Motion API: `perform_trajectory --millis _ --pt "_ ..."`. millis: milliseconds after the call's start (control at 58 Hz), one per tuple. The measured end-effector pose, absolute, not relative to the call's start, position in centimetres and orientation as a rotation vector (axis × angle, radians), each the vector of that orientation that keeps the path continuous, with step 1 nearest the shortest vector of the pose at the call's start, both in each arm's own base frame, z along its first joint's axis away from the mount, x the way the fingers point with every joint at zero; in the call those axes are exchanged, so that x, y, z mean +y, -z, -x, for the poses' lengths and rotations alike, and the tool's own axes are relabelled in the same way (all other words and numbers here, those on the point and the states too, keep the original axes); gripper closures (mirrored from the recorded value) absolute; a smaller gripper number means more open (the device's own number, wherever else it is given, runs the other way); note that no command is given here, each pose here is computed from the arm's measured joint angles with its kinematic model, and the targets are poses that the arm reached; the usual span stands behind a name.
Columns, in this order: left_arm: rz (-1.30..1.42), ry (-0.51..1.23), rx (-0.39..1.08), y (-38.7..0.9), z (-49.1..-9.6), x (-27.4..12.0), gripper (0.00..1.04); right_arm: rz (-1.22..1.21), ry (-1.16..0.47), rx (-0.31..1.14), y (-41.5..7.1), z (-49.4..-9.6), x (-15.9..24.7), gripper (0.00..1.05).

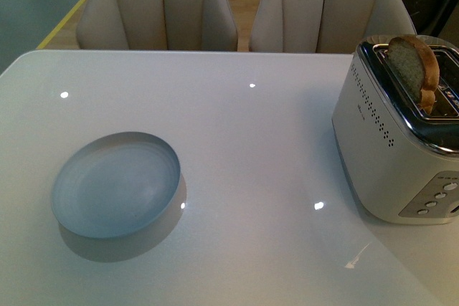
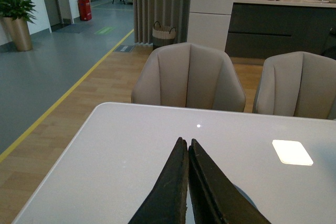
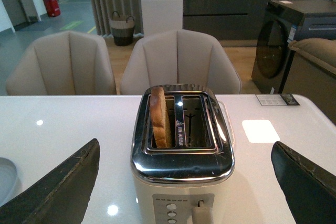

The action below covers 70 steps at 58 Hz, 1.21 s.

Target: Left arm holds plate, right arm toasts bread

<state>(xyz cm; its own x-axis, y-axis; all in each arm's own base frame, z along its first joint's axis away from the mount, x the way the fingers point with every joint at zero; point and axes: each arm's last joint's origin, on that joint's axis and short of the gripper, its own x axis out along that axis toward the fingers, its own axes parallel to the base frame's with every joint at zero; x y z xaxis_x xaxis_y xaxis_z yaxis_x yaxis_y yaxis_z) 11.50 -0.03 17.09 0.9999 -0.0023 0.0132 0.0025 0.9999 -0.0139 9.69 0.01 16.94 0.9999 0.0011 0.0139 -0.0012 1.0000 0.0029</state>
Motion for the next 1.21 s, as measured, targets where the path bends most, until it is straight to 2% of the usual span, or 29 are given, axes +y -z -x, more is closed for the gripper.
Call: perform_trajectory --millis 328,690,1208 --pt "0.013 0.002 0.021 -16.6 -10.1 0.0 1.02 -0.003 -0.001 -0.014 -16.9 -9.7 0.0 0.09" --pt "0.012 0.002 -0.008 -16.8 -9.7 0.0 1.02 -0.003 -0.001 -0.014 -16.9 -9.7 0.0 0.09" --pt "0.012 0.002 -0.008 -16.8 -9.7 0.0 0.08 -0.003 -0.001 -0.014 -16.9 -9.7 0.0 0.09"
